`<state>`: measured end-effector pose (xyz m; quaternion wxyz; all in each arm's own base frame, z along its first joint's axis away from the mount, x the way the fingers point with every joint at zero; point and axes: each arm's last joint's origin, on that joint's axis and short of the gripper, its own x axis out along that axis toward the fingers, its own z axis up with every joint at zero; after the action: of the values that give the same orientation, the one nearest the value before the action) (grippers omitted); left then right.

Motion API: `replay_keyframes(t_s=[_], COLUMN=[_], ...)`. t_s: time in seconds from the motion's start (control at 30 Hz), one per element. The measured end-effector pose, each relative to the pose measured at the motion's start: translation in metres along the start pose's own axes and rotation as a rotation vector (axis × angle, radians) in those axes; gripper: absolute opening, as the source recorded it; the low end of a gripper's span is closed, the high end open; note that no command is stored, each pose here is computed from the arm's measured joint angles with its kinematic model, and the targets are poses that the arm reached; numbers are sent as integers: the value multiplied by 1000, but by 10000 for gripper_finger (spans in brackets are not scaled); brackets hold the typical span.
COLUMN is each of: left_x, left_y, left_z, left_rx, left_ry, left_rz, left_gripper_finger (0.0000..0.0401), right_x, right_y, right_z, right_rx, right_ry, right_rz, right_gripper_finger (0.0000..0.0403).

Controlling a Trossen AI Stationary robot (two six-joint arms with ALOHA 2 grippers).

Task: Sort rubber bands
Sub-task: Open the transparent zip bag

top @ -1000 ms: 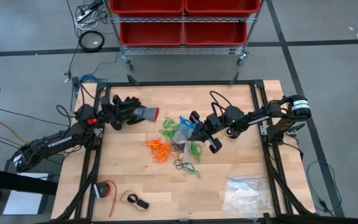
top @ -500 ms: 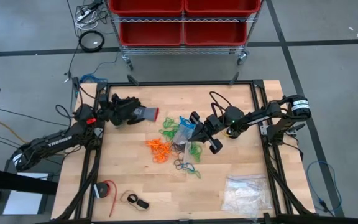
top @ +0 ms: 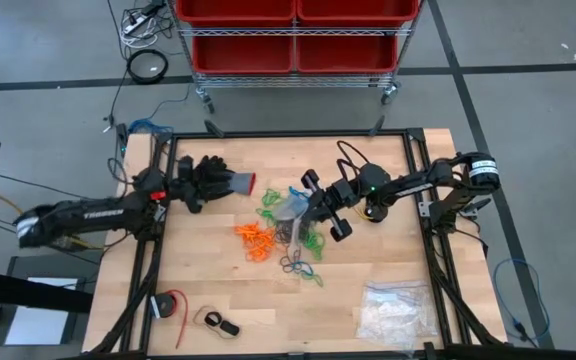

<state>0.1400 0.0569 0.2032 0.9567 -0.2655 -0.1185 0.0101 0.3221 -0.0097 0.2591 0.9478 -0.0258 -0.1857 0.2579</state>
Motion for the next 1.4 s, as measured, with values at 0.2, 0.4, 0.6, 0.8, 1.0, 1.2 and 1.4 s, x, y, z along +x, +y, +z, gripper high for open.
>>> replay_keyframes(t_s=[0.2, 0.4, 0.6, 0.8, 1.0, 1.2, 1.4], left_x=[26, 53, 80, 108, 130, 135, 135], left_y=[-5, -11, -19, -20, -25, -23, -23], left_z=[-4, -11, -15, -26, -37, -41, -42], left_rx=[4, 0, 26, 26, 29, 55, 93], left_ry=[6, 11, -11, 37, 59, 54, 56], left_rz=[-125, -239, -364, -393, -476, -449, -449], left_gripper_finger=[182, 182, 182, 182, 182, 159, 19], right_x=[9, 12, 12, 12, 12, 12, 12], right_y=[-7, -8, -8, -8, -8, -9, -9], right_z=[5, 9, 9, 9, 10, 10, 9], right_rx=[-31, -56, -56, -56, -58, -52, -14], right_ry=[27, 13, 11, 11, 4, 3, 9], right_rz=[2, 3, 0, -1, -12, -27, -44], right_gripper_finger=[0, 0, 0, 0, 0, 0, 0])
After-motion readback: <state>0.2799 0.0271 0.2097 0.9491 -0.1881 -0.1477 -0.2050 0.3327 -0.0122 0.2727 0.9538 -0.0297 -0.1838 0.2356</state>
